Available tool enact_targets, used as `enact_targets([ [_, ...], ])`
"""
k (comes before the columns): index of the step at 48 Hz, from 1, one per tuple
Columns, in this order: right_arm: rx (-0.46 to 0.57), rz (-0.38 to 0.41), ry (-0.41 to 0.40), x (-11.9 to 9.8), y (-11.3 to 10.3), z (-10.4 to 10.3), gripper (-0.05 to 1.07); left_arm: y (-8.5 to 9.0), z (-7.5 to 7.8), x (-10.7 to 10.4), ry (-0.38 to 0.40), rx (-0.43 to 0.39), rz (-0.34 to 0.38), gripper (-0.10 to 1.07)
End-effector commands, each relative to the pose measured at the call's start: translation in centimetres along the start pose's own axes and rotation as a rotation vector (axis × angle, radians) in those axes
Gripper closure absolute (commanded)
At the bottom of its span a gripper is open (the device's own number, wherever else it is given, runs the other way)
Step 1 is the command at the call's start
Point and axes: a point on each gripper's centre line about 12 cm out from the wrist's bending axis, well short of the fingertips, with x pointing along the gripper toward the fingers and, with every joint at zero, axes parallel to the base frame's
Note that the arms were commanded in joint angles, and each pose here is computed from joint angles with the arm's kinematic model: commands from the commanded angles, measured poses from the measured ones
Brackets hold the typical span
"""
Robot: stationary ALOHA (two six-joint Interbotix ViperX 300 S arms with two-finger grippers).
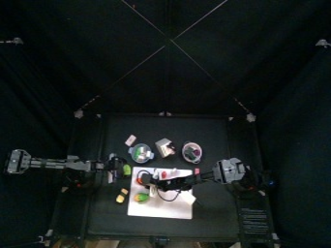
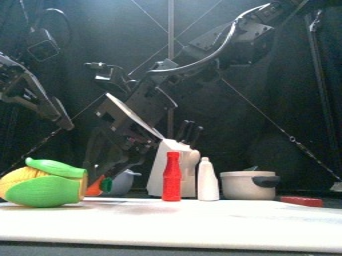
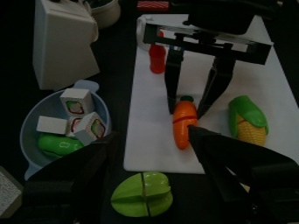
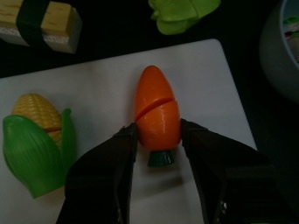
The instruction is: Grab carrot
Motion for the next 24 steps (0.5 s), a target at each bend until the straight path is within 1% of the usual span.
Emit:
enact_targets([
  [1,0.024,0.014,-0.085,-2.4,-0.1,3.6,0.37,0.1,0.6,0.0,-0.02,-0.001,0.003,0.0],
  [8,0.044,0.002,-0.108,-4.0,-0.6,4.7,0.37,0.1,0.6,0.0,-0.018,-0.002,0.003,0.0],
  [11,0.044,0.007,-0.121,-5.1,-0.5,5.1,0.37,0.1,0.6,0.0,-0.018,-0.001,0.003,0.0],
  [15,0.053,0.008,-0.14,-6.7,-0.8,5.7,0.37,0.1,0.6,0.0,-0.018,-0.002,0.003,0.0],
  [20,0.077,0.012,-0.142,-8.0,-1.1,5.7,0.37,0.1,0.6,0.0,-0.02,-0.004,0.003,0.0],
  [24,0.133,0.018,-0.126,-8.9,-1.1,5.4,0.37,0.1,0.6,0.0,-0.018,-0.005,0.003,0.0],
])
